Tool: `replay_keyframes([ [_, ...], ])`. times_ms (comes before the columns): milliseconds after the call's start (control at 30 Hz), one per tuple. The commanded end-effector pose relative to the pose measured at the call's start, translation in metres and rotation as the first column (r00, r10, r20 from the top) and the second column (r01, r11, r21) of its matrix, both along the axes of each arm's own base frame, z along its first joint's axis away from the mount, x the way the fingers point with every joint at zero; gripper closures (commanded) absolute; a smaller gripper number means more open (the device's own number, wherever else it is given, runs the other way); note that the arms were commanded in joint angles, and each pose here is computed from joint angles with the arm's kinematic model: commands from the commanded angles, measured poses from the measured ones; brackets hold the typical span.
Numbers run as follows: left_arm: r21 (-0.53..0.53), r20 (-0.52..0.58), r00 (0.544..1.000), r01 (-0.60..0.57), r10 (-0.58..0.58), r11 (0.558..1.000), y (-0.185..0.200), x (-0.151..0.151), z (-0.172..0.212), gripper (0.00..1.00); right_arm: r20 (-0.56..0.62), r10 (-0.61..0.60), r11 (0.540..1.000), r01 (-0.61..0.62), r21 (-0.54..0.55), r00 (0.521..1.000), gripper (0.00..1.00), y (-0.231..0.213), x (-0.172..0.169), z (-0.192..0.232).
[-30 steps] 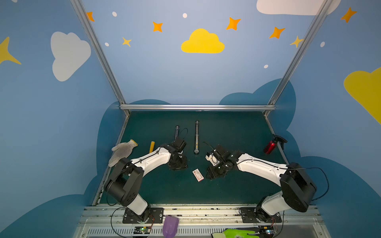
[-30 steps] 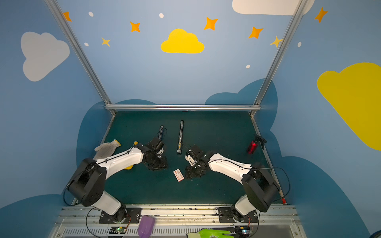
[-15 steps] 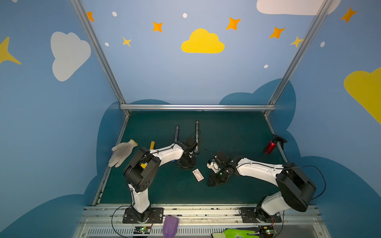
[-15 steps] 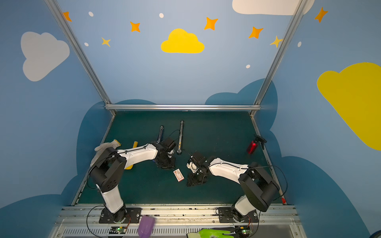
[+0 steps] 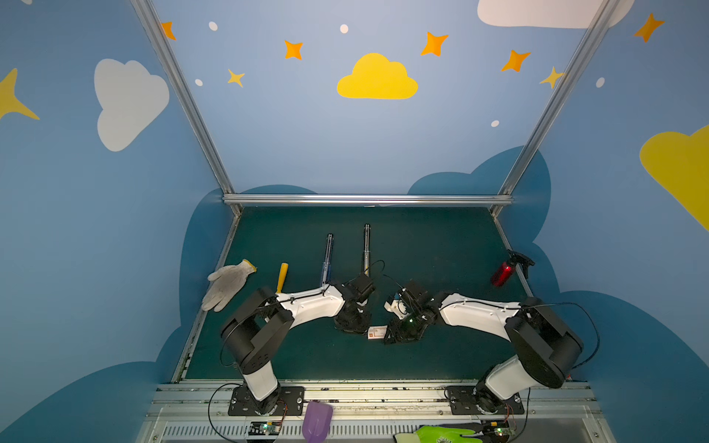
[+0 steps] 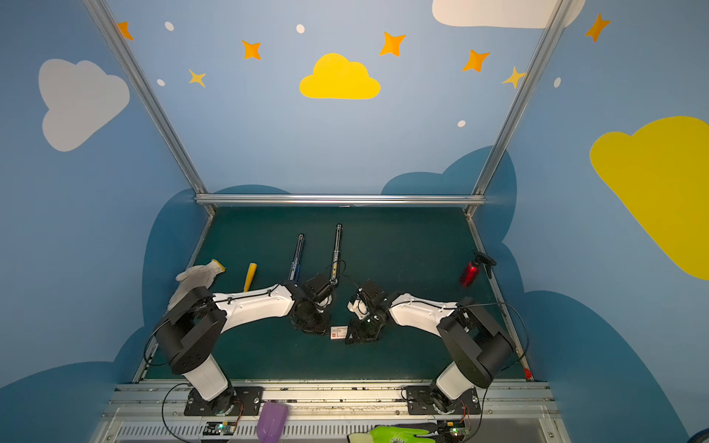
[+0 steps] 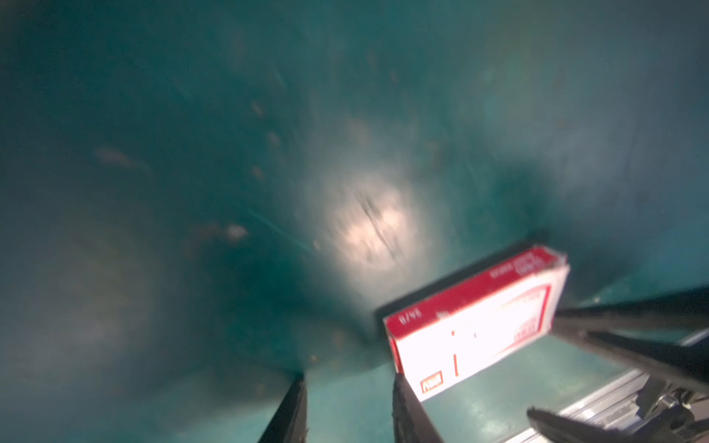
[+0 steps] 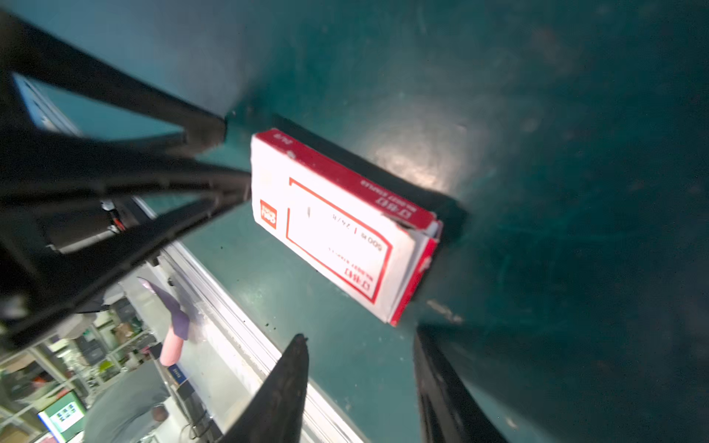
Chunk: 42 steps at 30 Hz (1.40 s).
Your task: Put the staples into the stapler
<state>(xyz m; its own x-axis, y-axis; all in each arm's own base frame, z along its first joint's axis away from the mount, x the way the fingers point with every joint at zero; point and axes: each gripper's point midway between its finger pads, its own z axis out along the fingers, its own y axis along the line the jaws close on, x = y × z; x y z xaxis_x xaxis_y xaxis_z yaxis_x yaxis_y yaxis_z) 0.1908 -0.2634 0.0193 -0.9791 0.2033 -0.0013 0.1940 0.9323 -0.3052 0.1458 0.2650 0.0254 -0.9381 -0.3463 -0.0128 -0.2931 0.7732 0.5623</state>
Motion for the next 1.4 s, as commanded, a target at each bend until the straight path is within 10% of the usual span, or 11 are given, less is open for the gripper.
replay_keyframes([
  [0, 0.076, -0.016, 0.997, -0.067, 0.069, 0.995, 0.023, -0.008, -0.009, 0.62, 0.007, -0.055, 0.998, 0.055, -0.016, 0.998, 0.54, -0.011, 0.004, -0.003],
  [533, -0.377, 0.054, 0.989, -0.104, 0.134, 0.920, -0.018, 0.005, 0.021, 0.56, 0.004, -0.178, 0.984, 0.178, 0.005, 0.984, 0.57, -0.028, 0.021, -0.006],
  [1367, -0.338, -0.029, 0.994, -0.109, 0.106, 0.935, -0.031, 0.009, -0.014, 0.95, -0.006, -0.203, 0.979, 0.203, -0.001, 0.979, 0.62, -0.030, 0.025, -0.009],
])
